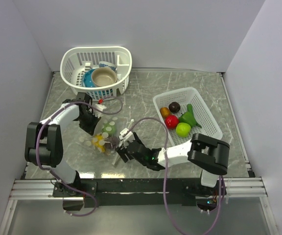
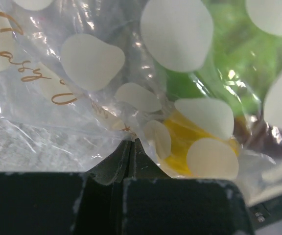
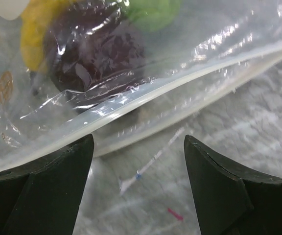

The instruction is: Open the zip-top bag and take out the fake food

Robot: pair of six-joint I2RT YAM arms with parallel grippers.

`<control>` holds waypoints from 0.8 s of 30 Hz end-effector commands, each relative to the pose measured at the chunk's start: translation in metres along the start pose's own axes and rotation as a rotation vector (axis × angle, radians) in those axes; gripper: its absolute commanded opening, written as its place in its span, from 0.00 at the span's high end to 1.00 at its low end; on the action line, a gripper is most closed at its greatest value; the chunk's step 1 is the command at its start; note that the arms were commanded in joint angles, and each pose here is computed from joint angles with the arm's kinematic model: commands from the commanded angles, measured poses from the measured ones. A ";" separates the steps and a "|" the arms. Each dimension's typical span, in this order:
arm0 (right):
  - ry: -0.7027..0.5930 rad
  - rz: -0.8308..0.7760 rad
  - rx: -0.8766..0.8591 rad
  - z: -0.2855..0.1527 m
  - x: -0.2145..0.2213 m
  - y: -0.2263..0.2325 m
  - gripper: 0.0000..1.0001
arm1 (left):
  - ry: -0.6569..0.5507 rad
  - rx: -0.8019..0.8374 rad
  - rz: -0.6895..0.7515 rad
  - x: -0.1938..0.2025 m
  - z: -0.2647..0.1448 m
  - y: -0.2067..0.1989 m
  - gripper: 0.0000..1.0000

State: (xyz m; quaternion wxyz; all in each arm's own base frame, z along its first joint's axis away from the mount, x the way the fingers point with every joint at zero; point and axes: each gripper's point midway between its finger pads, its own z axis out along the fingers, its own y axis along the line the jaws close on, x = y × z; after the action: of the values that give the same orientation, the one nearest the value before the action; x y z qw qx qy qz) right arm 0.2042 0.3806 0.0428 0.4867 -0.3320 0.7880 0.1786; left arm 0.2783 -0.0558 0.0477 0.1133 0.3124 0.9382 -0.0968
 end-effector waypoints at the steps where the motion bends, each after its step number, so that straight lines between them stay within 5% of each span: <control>1: -0.113 0.032 -0.028 0.012 -0.042 0.015 0.16 | -0.027 -0.072 0.014 -0.011 0.009 0.011 0.99; 8: -0.148 0.040 -0.091 0.018 -0.065 0.034 0.00 | 0.024 0.011 0.035 -0.006 0.035 -0.018 0.99; 20: -0.027 0.042 -0.081 0.045 -0.020 0.042 0.00 | 0.029 0.020 0.047 -0.005 0.032 -0.026 0.99; 23: -0.010 0.056 -0.088 0.039 -0.010 0.039 0.09 | 0.034 0.013 0.048 -0.002 0.034 -0.025 0.99; 24: -0.002 0.054 -0.085 0.036 -0.006 0.037 0.23 | 0.035 0.007 0.050 -0.002 0.035 -0.023 0.99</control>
State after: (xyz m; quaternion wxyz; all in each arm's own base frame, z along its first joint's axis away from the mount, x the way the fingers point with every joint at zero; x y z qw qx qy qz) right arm 0.2089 0.4329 0.0241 0.4676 -0.3446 0.7865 0.2096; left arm 0.2736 -0.0840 0.0185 0.0964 0.3389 0.9312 -0.0932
